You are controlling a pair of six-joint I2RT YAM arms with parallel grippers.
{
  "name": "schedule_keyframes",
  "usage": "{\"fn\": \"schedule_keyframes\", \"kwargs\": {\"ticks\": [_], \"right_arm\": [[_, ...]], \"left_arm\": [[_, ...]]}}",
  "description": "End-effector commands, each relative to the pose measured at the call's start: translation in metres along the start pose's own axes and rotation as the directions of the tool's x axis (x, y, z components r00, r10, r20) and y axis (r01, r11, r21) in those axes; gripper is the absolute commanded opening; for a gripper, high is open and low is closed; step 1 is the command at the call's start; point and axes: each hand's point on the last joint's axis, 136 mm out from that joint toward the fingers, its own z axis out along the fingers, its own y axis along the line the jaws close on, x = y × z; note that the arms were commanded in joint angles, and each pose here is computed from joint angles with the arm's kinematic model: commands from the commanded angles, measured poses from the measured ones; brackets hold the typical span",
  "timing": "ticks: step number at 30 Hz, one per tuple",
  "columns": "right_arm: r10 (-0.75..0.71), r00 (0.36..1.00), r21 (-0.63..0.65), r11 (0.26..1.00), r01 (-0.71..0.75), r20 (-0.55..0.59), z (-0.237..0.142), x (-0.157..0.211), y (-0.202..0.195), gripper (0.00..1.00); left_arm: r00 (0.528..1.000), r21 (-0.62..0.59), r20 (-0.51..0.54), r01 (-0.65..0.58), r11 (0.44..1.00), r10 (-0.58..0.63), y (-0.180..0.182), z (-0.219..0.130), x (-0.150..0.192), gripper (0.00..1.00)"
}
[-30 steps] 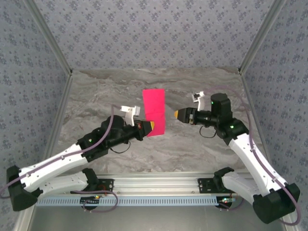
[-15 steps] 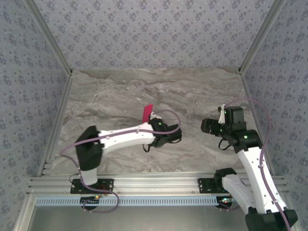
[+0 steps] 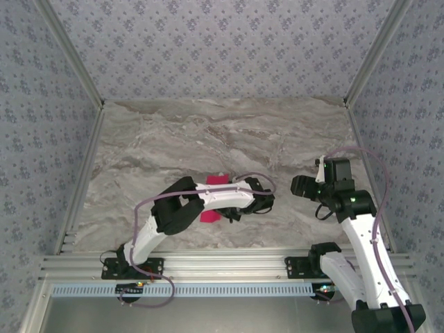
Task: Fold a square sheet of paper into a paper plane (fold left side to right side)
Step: Turn over the paper at the center of the table.
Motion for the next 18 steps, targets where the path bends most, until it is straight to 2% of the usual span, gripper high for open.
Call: {"fn": "schedule_keyframes", "kwargs": {"ticks": [1,10,14,18], "right_arm": [[0.004,1.000,-0.020,1.000,-0.004,0.007,-0.002,0.000,0.002,0.79],[0.016,0.999,-0.108,0.994,-0.020,-0.039,0.012,0.006,0.016,0.79],[0.013,0.998,-0.161,0.987,-0.024,-0.068,0.019,0.007,0.026,0.78],[0.010,0.994,-0.219,0.975,-0.034,-0.107,0.028,0.008,0.037,0.75]], "left_arm": [[1.000,0.148,-0.021,0.003,0.989,0.000,-0.020,-0.014,-0.013,0.11],[0.999,0.375,-0.032,0.011,0.927,0.001,-0.052,-0.026,-0.028,0.37],[0.999,0.520,0.021,0.023,0.854,-0.040,-0.057,-0.056,-0.040,0.50],[0.991,0.651,0.078,0.032,0.759,-0.109,-0.046,-0.089,-0.054,0.60]]}}
